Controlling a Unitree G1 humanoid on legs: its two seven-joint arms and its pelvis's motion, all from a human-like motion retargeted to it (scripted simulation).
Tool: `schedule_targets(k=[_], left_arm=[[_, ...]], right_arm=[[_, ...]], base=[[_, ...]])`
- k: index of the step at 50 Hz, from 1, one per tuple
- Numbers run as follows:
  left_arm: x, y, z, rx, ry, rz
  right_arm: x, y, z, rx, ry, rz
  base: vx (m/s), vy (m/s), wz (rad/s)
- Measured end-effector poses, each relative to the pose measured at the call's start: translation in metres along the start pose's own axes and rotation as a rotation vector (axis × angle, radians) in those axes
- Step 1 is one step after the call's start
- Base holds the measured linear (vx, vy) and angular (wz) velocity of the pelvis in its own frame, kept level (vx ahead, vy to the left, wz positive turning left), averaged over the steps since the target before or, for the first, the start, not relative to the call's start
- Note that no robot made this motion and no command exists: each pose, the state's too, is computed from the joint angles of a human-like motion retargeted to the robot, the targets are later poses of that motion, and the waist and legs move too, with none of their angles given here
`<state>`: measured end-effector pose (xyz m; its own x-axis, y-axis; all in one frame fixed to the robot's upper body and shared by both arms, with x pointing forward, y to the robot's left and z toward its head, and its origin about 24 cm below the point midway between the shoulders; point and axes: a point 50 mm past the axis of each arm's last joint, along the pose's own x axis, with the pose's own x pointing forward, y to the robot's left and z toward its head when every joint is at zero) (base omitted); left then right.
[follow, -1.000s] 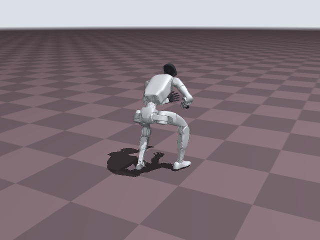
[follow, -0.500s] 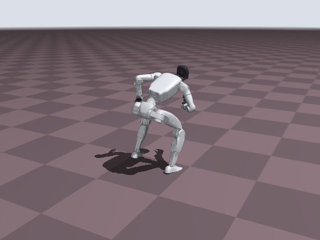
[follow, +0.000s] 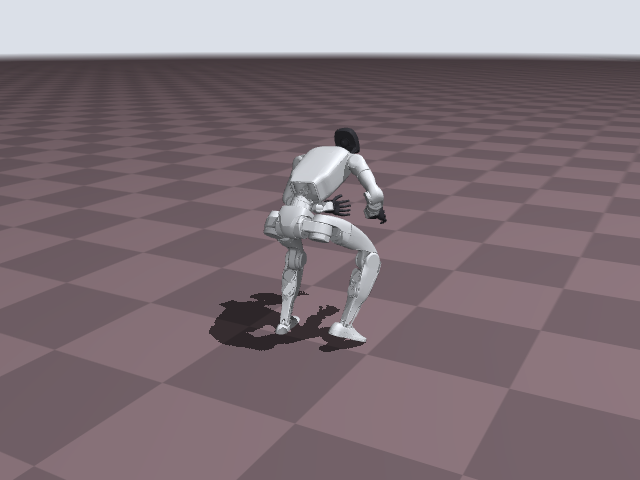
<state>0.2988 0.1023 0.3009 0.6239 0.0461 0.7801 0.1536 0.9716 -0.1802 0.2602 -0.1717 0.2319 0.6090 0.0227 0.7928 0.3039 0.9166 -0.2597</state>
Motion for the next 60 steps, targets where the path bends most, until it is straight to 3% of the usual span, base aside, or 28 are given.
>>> schedule_targets(k=[5,10,15,20,22,25,29,33,40,48,55,60], left_arm=[[0.031,-0.040,0.056,0.092,-0.303,-0.218],[0.033,-0.048,0.083,0.040,-0.426,-0.261],[0.008,-0.007,0.037,-0.061,-0.186,-0.084],[-0.040,0.057,-0.016,0.025,0.103,0.171],[-0.067,0.084,-0.033,0.081,0.230,0.257],[-0.105,0.119,-0.042,0.123,0.341,0.399],[-0.136,0.142,-0.039,0.127,0.399,0.498],[-0.130,0.146,-0.030,0.057,0.349,0.516],[-0.081,0.124,-0.022,0.036,0.226,0.390],[-0.017,0.028,-0.009,0.082,0.049,0.005],[0.015,-0.042,0.030,0.079,-0.149,-0.301],[0.026,-0.043,0.052,0.151,-0.283,-0.355]], right_arm=[[0.019,0.024,0.013,0.039,-0.077,0.014],[0.047,0.025,0.033,0.010,-0.203,-0.076],[0.055,0.024,0.040,-0.005,-0.245,-0.104],[0.066,0.034,0.060,0.014,-0.335,-0.043],[0.071,0.040,0.061,-0.108,-0.363,0.008],[0.071,0.045,0.079,-0.032,-0.442,0.014],[0.076,0.055,0.097,-0.092,-0.558,0.076],[0.083,0.057,0.114,-0.157,-0.660,0.107],[0.064,0.061,0.081,-0.094,-0.491,0.217],[0.004,0.045,0.009,0.005,-0.048,0.339],[0.018,0.038,0.017,0.020,-0.089,0.311],[0.051,0.055,0.045,0.019,-0.245,0.244]], base=[[0.35,0.05,-0.51],[0.46,-0.04,1.25],[0.53,-0.14,0.24],[0.50,-0.18,0.37],[0.47,-0.15,0.51],[0.43,-0.11,0.38],[0.36,-0.06,0.38],[0.36,0.02,0.01],[0.41,0.13,-0.68],[0.42,0.21,-0.14],[0.30,0.10,-0.49],[0.31,0.02,0.29]])
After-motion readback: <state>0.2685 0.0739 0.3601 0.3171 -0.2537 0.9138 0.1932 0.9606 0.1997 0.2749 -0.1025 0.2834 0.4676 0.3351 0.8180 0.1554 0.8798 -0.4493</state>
